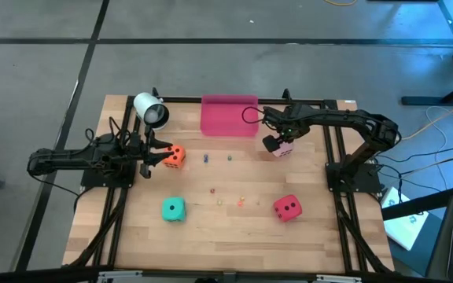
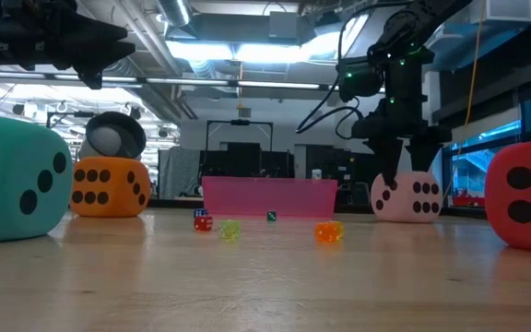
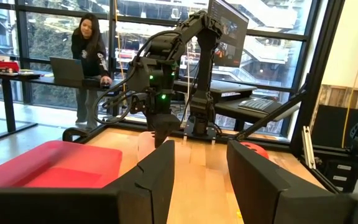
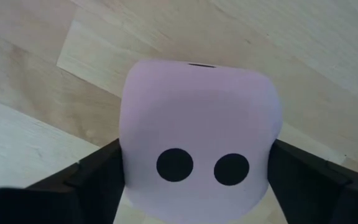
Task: Pick & Place Dice
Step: Put the big pink dice into the pink bin
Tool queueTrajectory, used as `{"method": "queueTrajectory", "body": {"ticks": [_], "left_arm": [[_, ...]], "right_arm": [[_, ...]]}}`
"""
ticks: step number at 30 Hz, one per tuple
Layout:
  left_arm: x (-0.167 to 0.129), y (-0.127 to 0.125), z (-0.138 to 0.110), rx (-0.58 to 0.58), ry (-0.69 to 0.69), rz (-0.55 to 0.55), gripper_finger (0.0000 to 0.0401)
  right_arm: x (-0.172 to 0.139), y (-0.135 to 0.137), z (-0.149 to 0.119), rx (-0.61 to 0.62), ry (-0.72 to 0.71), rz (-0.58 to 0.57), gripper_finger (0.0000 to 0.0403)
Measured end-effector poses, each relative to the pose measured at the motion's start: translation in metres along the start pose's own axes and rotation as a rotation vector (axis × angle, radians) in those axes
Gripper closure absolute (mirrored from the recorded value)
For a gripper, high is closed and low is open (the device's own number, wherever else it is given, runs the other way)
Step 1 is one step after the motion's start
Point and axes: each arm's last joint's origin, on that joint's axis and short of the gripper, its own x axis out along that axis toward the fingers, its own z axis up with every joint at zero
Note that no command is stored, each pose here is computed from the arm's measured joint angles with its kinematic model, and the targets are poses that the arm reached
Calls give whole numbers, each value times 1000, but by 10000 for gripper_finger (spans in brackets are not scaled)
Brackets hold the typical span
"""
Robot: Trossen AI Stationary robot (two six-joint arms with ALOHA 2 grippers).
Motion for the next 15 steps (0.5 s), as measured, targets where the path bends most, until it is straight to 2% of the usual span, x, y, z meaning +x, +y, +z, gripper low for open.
{"method": "queueTrajectory", "body": {"ticks": [7, 10, 15], "left_arm": [[0, 0, 0, -1, 0, 0, 258], [0, 0, 0, -2, 0, 0, 258], [0, 0, 0, -2, 4, 0, 258]], "right_arm": [[-4, 0, 0, -15, 7, -1, 74], [-11, 2, 1, -35, 30, -12, 75], [-32, 8, 9, -58, -18, 13, 75]]}}
